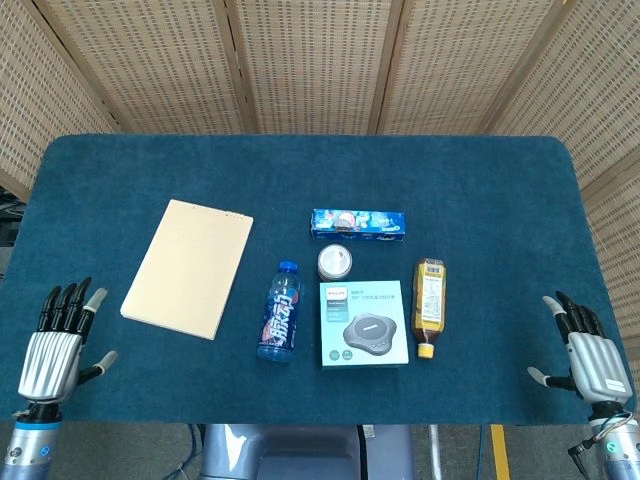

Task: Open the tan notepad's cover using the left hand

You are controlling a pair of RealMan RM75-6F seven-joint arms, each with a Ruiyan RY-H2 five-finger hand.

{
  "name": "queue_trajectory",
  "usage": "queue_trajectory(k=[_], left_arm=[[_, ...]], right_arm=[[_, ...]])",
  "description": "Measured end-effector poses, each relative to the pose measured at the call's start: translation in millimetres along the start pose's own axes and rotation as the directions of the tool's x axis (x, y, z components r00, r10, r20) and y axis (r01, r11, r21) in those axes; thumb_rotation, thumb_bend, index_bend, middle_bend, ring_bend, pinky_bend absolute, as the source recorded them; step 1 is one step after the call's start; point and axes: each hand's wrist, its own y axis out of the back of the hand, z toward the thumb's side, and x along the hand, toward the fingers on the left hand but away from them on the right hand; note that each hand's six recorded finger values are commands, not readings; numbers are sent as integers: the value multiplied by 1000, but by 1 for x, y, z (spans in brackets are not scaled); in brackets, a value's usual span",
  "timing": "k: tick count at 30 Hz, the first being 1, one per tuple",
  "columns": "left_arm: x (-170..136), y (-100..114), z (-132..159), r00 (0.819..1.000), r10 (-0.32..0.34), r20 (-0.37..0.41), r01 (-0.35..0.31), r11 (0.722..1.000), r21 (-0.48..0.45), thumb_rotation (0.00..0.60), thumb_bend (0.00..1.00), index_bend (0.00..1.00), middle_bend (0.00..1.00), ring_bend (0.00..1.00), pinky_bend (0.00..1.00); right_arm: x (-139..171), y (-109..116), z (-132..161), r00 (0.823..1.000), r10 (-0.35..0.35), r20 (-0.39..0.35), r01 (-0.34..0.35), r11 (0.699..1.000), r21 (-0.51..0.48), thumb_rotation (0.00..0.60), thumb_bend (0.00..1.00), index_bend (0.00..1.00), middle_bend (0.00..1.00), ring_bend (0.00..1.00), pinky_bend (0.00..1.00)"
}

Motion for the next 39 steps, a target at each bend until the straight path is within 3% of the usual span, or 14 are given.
queue_trajectory(k=[11,20,31,39], left_arm=[[4,-8,-3,999,-39,-10,39,999,-1,600,87,0,0,0,0],[22,-34,2,994,-107,19,106,994,33,600,130,0,0,0,0],[50,-65,17,985,-162,65,155,983,96,600,296,0,0,0,0],[59,-83,31,977,-194,90,183,976,115,600,336,0,0,0,0]], right_arm=[[0,0,1,1000,1,-1,-1,1000,-1,600,53,32,0,0,0],[0,0,0,1000,0,1,0,1000,-5,600,53,32,0,0,0],[-1,1,0,1000,-2,1,2,1000,-10,600,53,32,0,0,0],[-1,1,1,1000,0,-1,0,1000,-16,600,53,32,0,0,0]])
